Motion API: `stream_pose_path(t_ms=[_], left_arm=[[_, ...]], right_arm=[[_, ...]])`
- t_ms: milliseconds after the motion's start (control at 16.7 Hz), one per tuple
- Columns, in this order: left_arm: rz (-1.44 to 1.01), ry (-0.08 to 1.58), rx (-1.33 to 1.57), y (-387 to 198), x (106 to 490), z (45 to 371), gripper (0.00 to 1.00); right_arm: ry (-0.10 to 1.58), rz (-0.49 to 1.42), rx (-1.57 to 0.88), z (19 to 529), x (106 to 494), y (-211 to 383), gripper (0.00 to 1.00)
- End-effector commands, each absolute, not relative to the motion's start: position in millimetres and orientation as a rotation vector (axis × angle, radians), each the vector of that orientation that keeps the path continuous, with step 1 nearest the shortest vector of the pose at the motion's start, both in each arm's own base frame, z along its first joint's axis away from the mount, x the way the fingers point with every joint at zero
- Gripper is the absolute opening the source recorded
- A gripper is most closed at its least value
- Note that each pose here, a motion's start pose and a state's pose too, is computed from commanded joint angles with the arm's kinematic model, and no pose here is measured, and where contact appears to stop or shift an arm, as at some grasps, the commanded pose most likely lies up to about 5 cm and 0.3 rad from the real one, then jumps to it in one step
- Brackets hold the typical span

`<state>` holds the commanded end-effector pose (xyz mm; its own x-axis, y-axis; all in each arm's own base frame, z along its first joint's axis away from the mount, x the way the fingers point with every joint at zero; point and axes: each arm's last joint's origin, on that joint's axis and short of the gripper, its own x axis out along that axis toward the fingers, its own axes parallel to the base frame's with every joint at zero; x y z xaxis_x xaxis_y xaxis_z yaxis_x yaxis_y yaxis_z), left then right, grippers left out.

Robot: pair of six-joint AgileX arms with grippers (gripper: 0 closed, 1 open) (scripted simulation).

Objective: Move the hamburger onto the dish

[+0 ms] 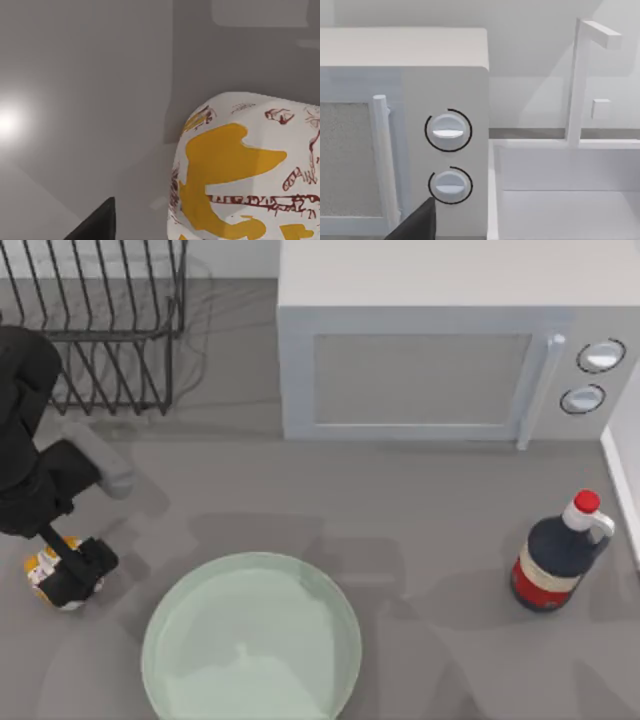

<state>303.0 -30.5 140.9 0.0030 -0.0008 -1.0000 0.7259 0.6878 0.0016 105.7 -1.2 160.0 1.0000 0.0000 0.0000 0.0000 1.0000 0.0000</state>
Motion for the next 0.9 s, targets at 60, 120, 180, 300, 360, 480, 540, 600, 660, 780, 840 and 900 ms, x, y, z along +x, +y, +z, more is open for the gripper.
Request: stream_pose_path(t_ms=[60,120,180,300,360,480,540,600,660,780,840,900], left_arm=[[-0.631,1.465,0.636,-31,304,130,1.00],[-0.629,1.459,0.637,-31,305,119,1.00],[-0.629,1.458,0.637,-31,304,110,1.00],[-0.632,1.467,0.636,-31,302,95,1.00],[-0.634,1.471,0.635,-31,301,92,1.00],[-0.634,1.471,0.635,-31,301,91,1.00],[-0.634,1.471,0.635,-31,301,91,1.00],[-0.634,1.471,0.635,-31,301,91,0.92],[-0.634,1.471,0.635,-31,301,91,0.85],[-0.634,1.471,0.635,-31,301,91,0.70],[-0.634,1.471,0.635,-31,301,91,0.62],[-0.634,1.471,0.635,-31,301,91,0.55]], right_arm=[[0.000,0.000,0.000,160,106,-1,1.00],[0.000,0.000,0.000,160,106,-1,1.00],[0.000,0.000,0.000,160,106,-1,1.00],[0.000,0.000,0.000,160,106,-1,1.00],[0.000,0.000,0.000,160,106,-1,1.00],[0.000,0.000,0.000,160,106,-1,1.00],[0.000,0.000,0.000,160,106,-1,1.00],[0.000,0.000,0.000,160,106,-1,1.00],[0.000,0.000,0.000,160,106,-1,1.00],[0.000,0.000,0.000,160,106,-1,1.00],[0.000,0.000,0.000,160,106,-1,1.00],[0.000,0.000,0.000,160,106,-1,1.00]])
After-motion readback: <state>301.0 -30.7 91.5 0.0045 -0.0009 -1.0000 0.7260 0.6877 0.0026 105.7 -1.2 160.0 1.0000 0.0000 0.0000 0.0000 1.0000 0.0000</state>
